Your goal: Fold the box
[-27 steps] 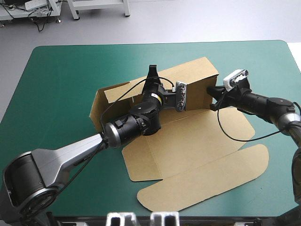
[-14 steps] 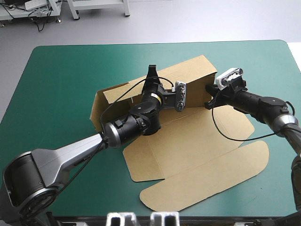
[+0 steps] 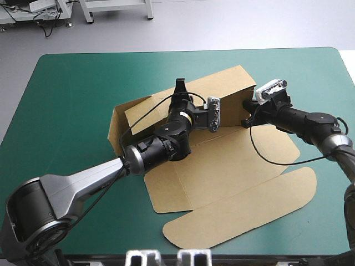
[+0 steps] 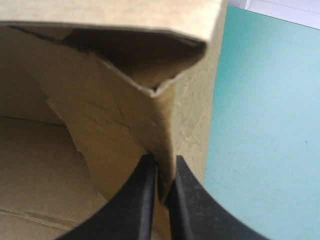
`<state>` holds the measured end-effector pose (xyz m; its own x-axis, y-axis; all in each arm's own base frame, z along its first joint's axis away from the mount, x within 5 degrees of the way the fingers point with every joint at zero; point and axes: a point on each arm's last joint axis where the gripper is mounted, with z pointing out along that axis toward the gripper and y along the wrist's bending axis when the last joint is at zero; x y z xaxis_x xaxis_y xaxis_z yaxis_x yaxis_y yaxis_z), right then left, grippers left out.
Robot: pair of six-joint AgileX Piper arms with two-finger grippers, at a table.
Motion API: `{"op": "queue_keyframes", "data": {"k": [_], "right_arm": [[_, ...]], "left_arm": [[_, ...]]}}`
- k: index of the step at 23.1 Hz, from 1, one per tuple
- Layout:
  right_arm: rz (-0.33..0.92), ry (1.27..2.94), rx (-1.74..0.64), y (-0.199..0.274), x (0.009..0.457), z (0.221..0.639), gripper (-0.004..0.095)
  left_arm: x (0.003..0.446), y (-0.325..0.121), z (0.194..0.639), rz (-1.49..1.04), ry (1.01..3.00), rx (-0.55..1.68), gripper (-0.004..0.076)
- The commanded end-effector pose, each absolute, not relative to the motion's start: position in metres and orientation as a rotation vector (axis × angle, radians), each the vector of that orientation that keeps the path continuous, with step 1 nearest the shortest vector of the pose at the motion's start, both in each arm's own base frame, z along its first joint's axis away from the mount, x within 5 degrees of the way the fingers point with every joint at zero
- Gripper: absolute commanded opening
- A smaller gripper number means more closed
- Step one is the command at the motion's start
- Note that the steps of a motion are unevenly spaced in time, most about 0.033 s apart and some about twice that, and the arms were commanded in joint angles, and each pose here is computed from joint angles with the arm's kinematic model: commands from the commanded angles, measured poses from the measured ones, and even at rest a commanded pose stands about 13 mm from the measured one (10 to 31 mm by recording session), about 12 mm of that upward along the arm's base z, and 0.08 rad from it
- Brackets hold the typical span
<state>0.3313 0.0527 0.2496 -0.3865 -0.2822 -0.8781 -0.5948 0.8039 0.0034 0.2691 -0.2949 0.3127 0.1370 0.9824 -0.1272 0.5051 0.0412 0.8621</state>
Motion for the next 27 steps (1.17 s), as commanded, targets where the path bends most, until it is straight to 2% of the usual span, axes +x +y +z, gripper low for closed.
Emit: {"op": "queue_keyframes", "data": {"k": [1, 7, 16, 21, 23, 24, 25, 26, 27], "right_arm": [[0.494, 1.908, -0.719, 0.066, 0.322, 0.271, -0.0001], [0.504, 1.926, -0.709, 0.066, 0.322, 0.270, -0.0001], [0.523, 1.954, -0.684, 0.066, 0.321, 0.268, -0.0001], [0.518, 1.986, -0.648, 0.064, 0.322, 0.267, -0.0001], [0.498, 2.012, -0.570, 0.060, 0.323, 0.269, -0.0001], [0.471, 2.013, -0.544, 0.058, 0.321, 0.274, -0.0001], [0.466, 2.014, -0.528, 0.057, 0.320, 0.277, -0.0001], [0.444, 2.006, -0.504, 0.055, 0.317, 0.284, -0.0001], [0.435, 2.003, -0.487, 0.054, 0.313, 0.290, -0.0001]], "left_arm": [[0.260, -0.307, 0.333, 0.557, 1.424, 1.448, 0.0386], [0.260, -0.311, 0.342, 0.595, 1.329, 1.406, 0.0401], [0.224, -0.334, 0.358, 0.658, 1.139, 1.371, 0.0382], [0.207, -0.314, 0.404, 0.469, 1.173, 1.126, 0.0284], [0.199, -0.297, 0.428, 0.374, 1.188, 1.022, 0.0195], [0.196, -0.284, 0.442, 0.357, 1.187, 0.972, 0.0085], [0.197, -0.277, 0.446, 0.355, 1.197, 0.948, 0.0036], [0.200, -0.264, 0.454, 0.361, 1.222, 0.901, -0.0006], [0.204, -0.253, 0.458, 0.375, 1.254, 0.859, -0.0005]]}}
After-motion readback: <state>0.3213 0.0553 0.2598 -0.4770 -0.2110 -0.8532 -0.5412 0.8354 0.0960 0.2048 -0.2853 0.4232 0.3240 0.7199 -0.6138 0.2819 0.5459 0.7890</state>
